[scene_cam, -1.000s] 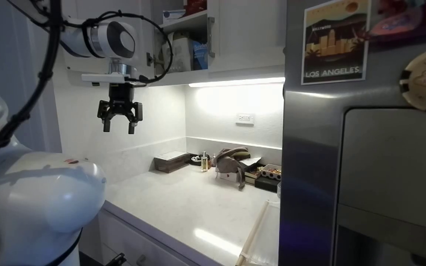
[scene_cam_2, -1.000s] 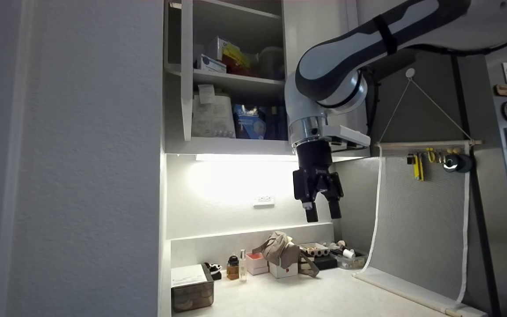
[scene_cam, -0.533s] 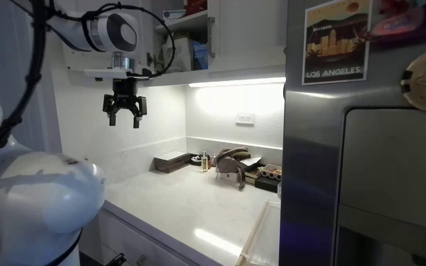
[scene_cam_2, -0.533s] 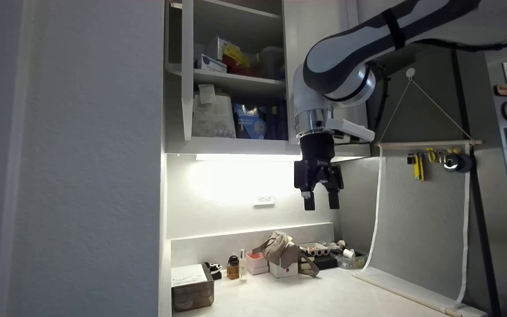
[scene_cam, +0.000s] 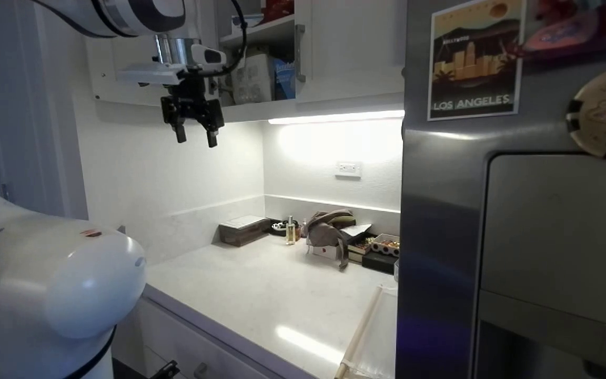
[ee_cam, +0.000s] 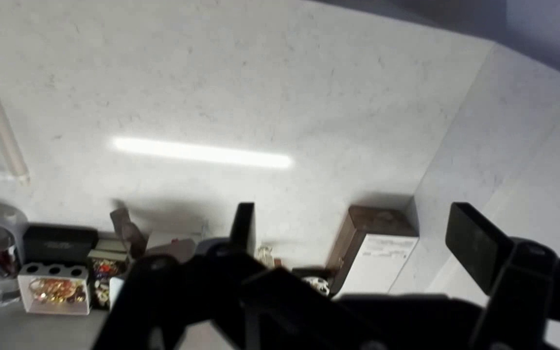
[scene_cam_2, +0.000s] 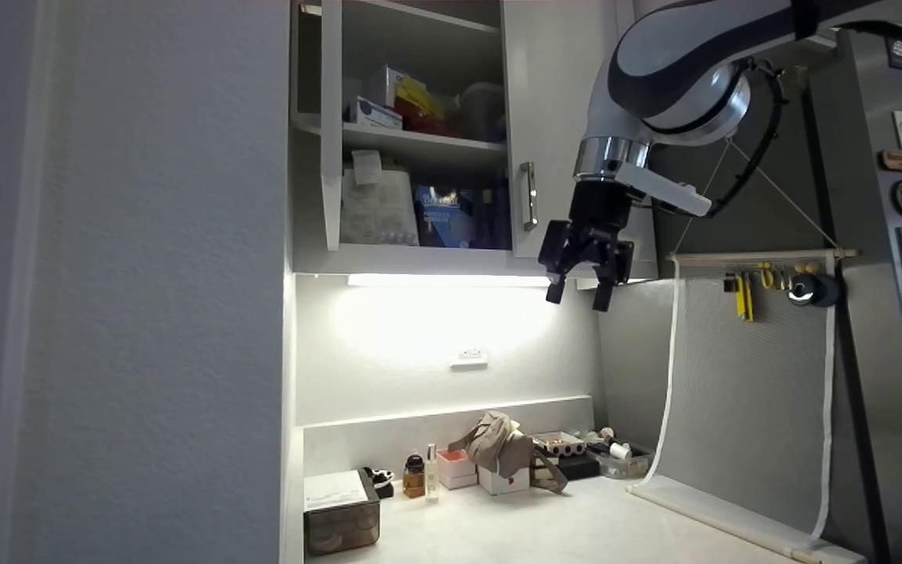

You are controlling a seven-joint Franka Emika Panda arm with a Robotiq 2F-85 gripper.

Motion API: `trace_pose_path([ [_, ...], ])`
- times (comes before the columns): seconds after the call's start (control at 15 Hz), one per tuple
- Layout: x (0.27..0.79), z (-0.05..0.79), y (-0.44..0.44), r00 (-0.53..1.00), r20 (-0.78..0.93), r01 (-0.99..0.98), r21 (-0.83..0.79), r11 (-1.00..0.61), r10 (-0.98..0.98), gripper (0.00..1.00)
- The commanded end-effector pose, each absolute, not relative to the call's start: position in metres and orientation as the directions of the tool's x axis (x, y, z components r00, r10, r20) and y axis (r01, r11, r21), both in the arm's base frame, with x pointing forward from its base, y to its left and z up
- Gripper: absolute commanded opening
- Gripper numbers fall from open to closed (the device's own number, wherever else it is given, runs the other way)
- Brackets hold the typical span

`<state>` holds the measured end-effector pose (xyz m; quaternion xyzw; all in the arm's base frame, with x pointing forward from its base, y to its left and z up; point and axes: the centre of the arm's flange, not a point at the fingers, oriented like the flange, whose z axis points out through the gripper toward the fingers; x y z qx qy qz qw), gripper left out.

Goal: Open the right cupboard door, take the brown bottle out of the cupboard, and put it on the counter

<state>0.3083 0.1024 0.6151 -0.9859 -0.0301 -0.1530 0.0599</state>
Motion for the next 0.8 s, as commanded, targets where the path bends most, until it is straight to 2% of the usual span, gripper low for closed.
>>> trace_pose_path([
  [0.0,0.310,0.625,0.098,0.880,0.472,0.012,-0.122,-0.993,-0.047,1.00],
  [0.33,0.342,0.638,0.095,0.706,0.692,-0.054,-0.158,-0.986,-0.149,1.00],
  [0.73,0.379,0.661,0.078,0.418,0.888,-0.138,-0.148,-0.979,-0.193,1.00],
])
